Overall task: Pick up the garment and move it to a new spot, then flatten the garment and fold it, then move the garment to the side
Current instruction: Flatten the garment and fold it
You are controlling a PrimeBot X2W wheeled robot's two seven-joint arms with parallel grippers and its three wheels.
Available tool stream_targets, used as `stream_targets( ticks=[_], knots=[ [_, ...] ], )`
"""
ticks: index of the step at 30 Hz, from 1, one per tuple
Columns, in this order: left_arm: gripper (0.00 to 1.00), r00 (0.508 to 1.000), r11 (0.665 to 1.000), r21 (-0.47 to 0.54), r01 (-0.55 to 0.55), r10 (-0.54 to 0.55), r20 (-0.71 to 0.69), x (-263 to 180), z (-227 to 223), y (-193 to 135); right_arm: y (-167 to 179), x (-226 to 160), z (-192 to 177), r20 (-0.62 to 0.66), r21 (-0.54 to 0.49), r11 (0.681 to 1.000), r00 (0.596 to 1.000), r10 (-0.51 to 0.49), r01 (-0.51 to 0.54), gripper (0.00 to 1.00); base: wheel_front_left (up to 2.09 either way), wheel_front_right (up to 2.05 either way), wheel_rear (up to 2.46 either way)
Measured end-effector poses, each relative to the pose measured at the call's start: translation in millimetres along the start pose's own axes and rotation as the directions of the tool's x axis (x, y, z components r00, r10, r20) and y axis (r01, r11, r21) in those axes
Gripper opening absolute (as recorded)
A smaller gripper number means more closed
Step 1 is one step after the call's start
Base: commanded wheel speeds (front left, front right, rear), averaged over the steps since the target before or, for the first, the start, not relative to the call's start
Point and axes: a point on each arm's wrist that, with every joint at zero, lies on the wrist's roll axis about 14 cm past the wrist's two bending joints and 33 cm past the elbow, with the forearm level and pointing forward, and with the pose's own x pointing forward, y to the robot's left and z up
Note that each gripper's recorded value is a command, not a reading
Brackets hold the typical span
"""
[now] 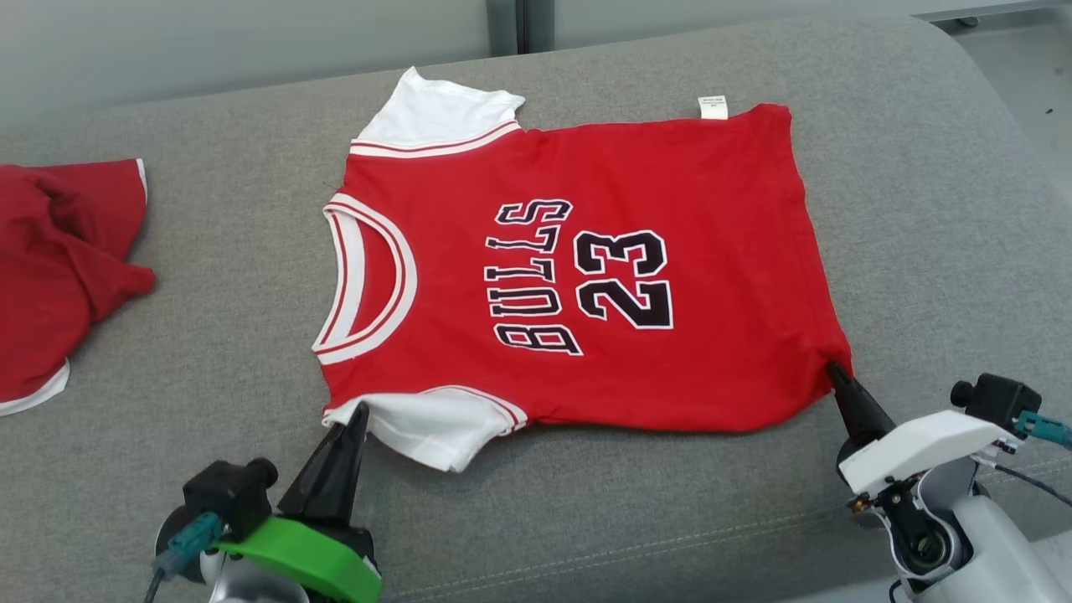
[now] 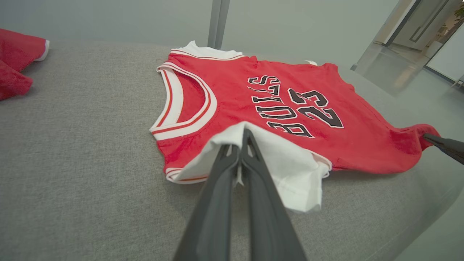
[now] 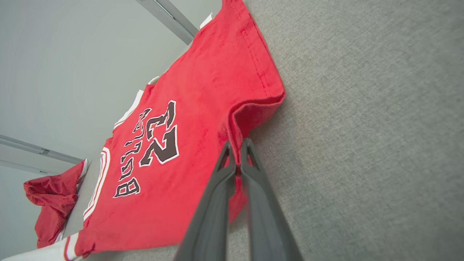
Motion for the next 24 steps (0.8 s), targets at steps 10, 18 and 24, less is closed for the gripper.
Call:
stream_targets(
  ticks=[10, 18, 24],
  knots=[
    [0.00, 0.998, 0.999, 0.042, 0.018, -0.021, 0.059, 53, 29, 7, -4, 36, 34, 0.001, 0.075, 0.997, 1.000, -0.013, 0.013, 0.00, 0.00, 0.00, 0.00],
    [0.00, 0.999, 0.999, 0.042, -0.014, 0.012, 0.053, 94, 31, 22, 1, 74, 48, -0.031, 0.086, 0.996, 0.999, -0.011, 0.014, 0.00, 0.00, 0.00, 0.00],
    [0.00, 0.998, 0.996, 0.066, -0.052, 0.054, -0.031, 115, 7, 42, -3, 99, 41, -0.091, 0.063, 0.997, 0.995, -0.043, 0.049, 0.00, 0.00, 0.00, 0.00]
  ],
)
